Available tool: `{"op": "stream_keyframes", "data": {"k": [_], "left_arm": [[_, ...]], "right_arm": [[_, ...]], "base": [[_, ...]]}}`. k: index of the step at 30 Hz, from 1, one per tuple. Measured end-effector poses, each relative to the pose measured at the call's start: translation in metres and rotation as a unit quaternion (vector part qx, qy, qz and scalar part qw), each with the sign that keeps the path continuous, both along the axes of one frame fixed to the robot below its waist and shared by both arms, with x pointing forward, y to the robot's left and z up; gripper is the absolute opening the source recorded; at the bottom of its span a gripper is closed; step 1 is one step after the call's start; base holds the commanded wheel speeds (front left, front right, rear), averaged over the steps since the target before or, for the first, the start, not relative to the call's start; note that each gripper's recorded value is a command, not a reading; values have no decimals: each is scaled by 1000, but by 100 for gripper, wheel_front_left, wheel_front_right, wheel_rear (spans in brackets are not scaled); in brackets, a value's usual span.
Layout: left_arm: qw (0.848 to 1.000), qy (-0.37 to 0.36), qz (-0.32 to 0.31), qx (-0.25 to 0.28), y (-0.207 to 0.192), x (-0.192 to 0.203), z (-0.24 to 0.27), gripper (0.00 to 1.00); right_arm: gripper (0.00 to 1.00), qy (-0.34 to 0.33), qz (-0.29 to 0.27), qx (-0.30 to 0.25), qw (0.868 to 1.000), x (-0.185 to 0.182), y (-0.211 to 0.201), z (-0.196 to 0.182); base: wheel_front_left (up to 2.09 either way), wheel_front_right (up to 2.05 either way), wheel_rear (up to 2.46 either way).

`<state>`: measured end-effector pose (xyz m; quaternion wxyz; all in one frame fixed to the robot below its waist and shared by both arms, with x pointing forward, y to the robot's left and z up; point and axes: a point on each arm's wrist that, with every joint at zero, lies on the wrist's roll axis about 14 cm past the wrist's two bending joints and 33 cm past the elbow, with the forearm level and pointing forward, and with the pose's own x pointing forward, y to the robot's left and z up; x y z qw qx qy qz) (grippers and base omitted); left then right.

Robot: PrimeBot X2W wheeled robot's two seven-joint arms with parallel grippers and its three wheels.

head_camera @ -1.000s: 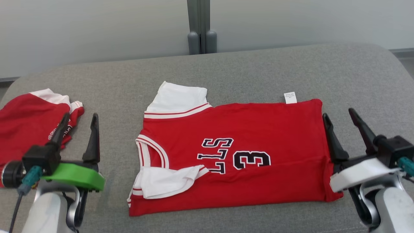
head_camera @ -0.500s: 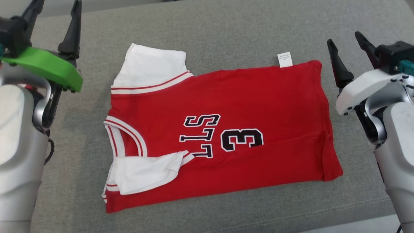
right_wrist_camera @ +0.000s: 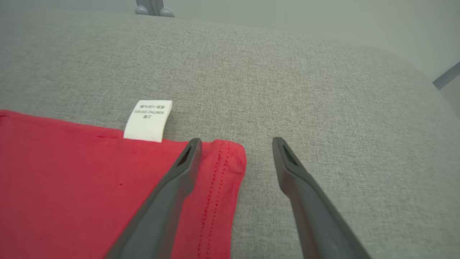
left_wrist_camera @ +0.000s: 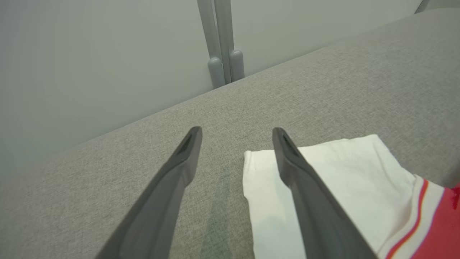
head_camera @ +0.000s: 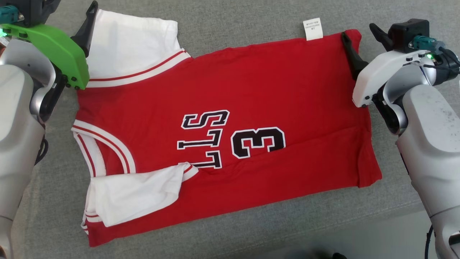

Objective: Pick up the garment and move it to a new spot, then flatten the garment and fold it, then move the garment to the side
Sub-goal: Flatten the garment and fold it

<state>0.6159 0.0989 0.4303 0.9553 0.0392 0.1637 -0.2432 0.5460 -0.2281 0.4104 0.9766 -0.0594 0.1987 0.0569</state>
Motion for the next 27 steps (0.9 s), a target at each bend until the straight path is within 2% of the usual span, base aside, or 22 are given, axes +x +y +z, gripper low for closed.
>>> {"op": "stream_keyframes", "data": {"k": [9,18,19,20,21,27], "left_arm": [[996,94,-1,5,-4,5,-58,100],[993,122,-3,1,-12,8,-76,100],[992,124,-4,-1,-14,7,-76,42],[992,124,-10,1,-17,5,-76,0],[992,125,-13,1,-18,4,-75,0],[995,88,-3,-36,-17,10,-52,0]], "right_arm": [[100,22,3,15,1000,6,8,-25],[100,35,3,24,999,6,10,-32],[72,37,0,31,999,5,11,-33],[36,37,-3,38,999,5,11,-32],[0,37,-4,41,998,5,12,-32],[0,18,1,40,999,9,10,-25]], "base": [[0,0,0],[0,0,0],[0,0,0],[0,0,0],[0,0,0],[0,0,0]]}}
